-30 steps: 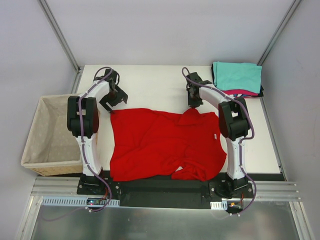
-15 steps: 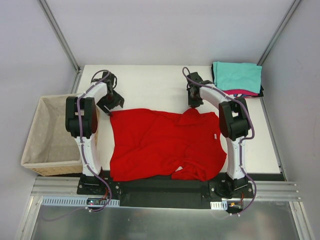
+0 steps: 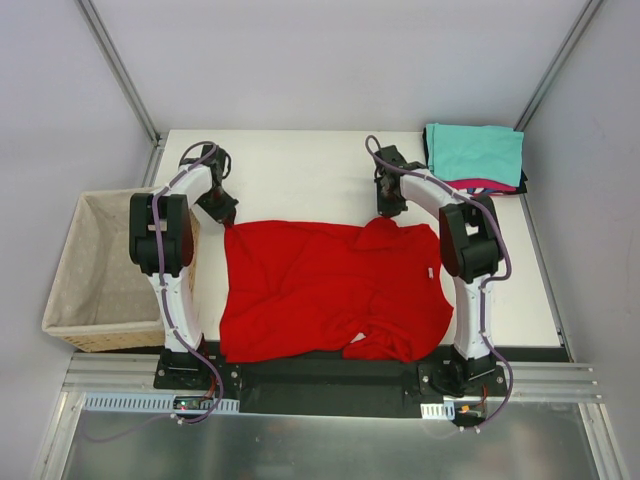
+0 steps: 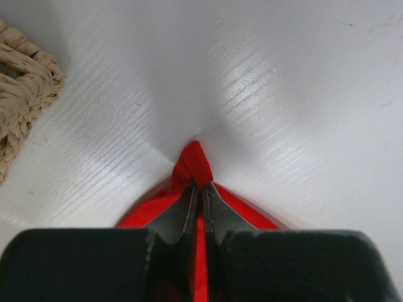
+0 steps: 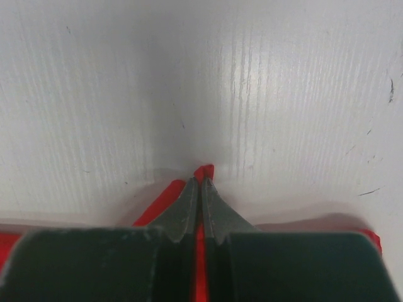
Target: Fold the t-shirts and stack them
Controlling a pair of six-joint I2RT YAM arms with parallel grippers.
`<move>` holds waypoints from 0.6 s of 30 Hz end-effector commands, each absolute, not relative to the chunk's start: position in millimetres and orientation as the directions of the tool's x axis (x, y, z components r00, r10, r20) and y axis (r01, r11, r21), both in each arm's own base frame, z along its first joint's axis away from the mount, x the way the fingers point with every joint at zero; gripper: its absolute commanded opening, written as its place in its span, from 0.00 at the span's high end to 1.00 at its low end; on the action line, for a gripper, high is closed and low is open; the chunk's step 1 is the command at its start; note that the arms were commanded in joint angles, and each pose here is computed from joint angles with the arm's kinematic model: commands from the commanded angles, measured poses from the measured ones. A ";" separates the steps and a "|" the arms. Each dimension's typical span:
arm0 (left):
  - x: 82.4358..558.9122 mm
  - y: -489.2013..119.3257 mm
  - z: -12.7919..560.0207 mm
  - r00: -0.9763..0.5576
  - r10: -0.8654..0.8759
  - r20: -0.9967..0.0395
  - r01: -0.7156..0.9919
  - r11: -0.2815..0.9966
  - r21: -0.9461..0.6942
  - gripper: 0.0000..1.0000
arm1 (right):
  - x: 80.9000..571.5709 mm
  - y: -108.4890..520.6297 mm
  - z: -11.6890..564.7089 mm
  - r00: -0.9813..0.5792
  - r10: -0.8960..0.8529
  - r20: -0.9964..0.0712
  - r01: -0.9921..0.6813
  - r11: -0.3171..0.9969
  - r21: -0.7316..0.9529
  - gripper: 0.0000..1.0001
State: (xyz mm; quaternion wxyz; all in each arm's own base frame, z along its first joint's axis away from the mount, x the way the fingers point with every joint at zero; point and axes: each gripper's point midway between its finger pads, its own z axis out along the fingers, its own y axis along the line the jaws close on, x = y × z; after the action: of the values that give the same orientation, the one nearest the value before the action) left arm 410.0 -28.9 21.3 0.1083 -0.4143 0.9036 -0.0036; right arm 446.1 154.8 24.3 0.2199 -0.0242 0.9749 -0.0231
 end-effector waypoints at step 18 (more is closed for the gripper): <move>457.6 -46.7 238.2 -0.626 -0.589 -0.511 -0.390 0.804 -0.449 1.00 | 479.1 130.5 326.6 -0.441 -0.045 -0.896 -0.020 0.999 -0.040 0.99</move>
State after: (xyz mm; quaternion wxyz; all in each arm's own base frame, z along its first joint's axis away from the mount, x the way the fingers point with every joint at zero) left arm 449.5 -40.8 129.0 0.2207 -0.3428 0.9090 -0.0865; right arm 488.1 149.9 198.3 0.4031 -0.0234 0.9148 -0.0116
